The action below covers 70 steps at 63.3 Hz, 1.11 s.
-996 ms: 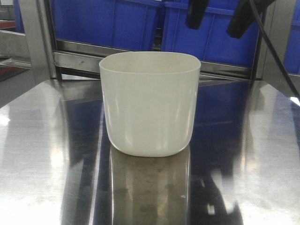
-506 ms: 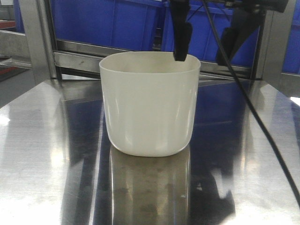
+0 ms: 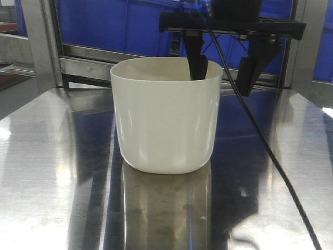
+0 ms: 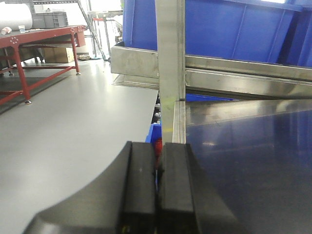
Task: Move white bin to right shelf second layer
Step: 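Lower the right gripper onto the white bin's rim and close it, then lift the white bin off the table with the right gripper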
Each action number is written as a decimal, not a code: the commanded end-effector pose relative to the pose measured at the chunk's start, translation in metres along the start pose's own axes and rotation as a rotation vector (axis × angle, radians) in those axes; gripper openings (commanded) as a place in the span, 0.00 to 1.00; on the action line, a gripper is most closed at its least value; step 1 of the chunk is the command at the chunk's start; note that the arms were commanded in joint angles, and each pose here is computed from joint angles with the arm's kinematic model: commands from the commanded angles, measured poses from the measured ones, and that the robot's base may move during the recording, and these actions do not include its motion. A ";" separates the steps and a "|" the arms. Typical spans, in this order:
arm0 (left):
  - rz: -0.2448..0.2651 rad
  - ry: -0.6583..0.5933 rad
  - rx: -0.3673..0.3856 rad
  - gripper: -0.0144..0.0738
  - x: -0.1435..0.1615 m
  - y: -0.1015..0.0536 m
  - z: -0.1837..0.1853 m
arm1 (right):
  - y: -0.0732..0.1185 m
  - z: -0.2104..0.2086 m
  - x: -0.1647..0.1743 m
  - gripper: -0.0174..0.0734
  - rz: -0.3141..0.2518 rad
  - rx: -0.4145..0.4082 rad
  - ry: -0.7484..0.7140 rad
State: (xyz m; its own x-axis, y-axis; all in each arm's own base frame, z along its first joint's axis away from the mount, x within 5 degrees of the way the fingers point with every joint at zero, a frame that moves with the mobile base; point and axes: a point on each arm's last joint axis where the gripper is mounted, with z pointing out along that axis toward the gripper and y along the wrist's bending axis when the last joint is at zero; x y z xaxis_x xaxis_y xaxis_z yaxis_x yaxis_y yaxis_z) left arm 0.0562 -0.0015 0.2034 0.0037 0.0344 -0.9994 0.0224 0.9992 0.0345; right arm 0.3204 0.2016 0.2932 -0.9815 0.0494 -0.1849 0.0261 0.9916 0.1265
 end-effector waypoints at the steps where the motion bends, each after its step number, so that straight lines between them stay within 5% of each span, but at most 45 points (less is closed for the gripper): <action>1: -0.009 -0.060 -0.006 0.26 0.004 0.000 0.000 | -0.002 -0.027 0.001 0.74 -0.001 -0.020 -0.049; 22: -0.009 -0.060 -0.006 0.26 0.004 0.000 0.000 | -0.002 -0.027 0.001 0.72 -0.007 -0.015 -0.060; 42: -0.009 -0.060 -0.006 0.26 0.004 0.000 0.000 | -0.001 -0.027 0.000 0.43 0.036 -0.025 -0.069; 70: -0.009 -0.060 -0.006 0.26 0.004 0.000 0.000 | -0.002 -0.038 0.001 0.25 0.037 -0.040 -0.089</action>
State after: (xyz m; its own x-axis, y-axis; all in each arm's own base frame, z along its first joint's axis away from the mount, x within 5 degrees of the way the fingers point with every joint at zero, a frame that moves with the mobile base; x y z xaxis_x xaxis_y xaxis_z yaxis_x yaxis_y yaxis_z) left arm 0.0562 -0.0015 0.2034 0.0037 0.0344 -0.9994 0.0224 0.9992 0.0345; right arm 0.3199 0.2029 0.2934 -0.9785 0.0863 -0.1871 0.0627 0.9897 0.1289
